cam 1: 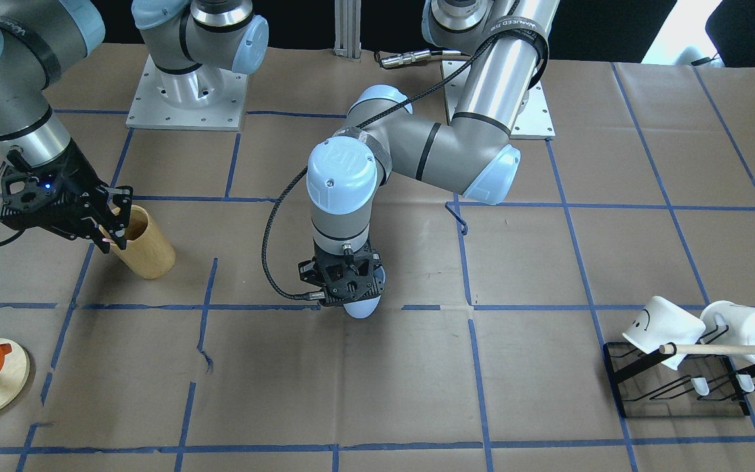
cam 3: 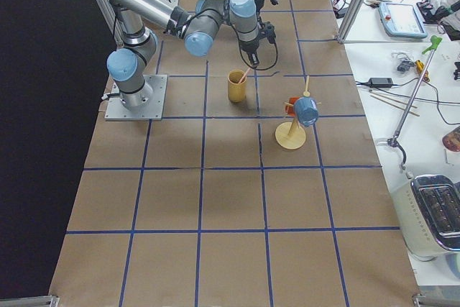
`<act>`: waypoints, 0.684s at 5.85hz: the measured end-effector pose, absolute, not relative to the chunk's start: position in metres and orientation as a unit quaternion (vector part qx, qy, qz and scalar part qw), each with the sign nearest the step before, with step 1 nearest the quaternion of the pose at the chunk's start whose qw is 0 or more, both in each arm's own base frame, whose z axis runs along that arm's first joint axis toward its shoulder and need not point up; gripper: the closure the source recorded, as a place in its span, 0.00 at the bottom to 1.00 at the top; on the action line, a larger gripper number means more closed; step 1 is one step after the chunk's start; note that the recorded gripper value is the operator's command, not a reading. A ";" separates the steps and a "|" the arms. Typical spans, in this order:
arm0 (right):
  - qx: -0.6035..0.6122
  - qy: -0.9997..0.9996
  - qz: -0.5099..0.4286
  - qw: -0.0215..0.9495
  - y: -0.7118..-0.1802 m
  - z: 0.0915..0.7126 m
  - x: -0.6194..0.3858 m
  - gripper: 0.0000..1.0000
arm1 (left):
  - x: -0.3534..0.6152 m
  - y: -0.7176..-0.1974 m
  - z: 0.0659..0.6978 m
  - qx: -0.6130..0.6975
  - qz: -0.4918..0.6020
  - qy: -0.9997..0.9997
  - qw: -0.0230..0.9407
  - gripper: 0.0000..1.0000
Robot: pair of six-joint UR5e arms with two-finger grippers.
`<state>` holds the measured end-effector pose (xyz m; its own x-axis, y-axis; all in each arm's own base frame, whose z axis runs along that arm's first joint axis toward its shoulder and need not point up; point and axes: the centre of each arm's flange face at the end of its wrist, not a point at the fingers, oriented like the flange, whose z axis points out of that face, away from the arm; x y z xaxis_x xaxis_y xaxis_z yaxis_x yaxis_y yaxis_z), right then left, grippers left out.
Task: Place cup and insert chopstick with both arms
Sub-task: 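Set blue cup down with left gripper while right lifts chopstick out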
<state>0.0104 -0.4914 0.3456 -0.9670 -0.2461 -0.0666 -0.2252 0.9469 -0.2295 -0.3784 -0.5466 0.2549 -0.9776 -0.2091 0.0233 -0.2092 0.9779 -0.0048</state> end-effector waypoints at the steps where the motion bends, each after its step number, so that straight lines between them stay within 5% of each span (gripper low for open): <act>1: -0.121 0.985 -0.115 0.045 -0.492 0.348 0.010 0.92 | -0.386 -0.541 0.255 0.096 0.002 -0.995 0.013 0.98; 2: -0.122 0.984 -0.123 0.041 -0.495 0.356 0.010 0.92 | -0.395 -0.535 0.256 0.084 0.003 -0.996 0.014 0.67; 3: -0.123 0.982 -0.137 0.035 -0.501 0.373 0.009 0.92 | -0.399 -0.531 0.257 0.072 0.004 -0.997 0.014 0.03; 4: -0.126 0.980 -0.153 0.028 -0.509 0.396 0.009 0.92 | -0.400 -0.531 0.256 0.062 0.003 -0.998 0.014 0.02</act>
<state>0.0094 -0.5092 0.3956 -0.9666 -0.2557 -0.0162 -0.2386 0.9215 -0.3063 -0.4002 -0.5307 0.2557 -0.9920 -0.1235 0.0278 -0.1236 0.9923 -0.0044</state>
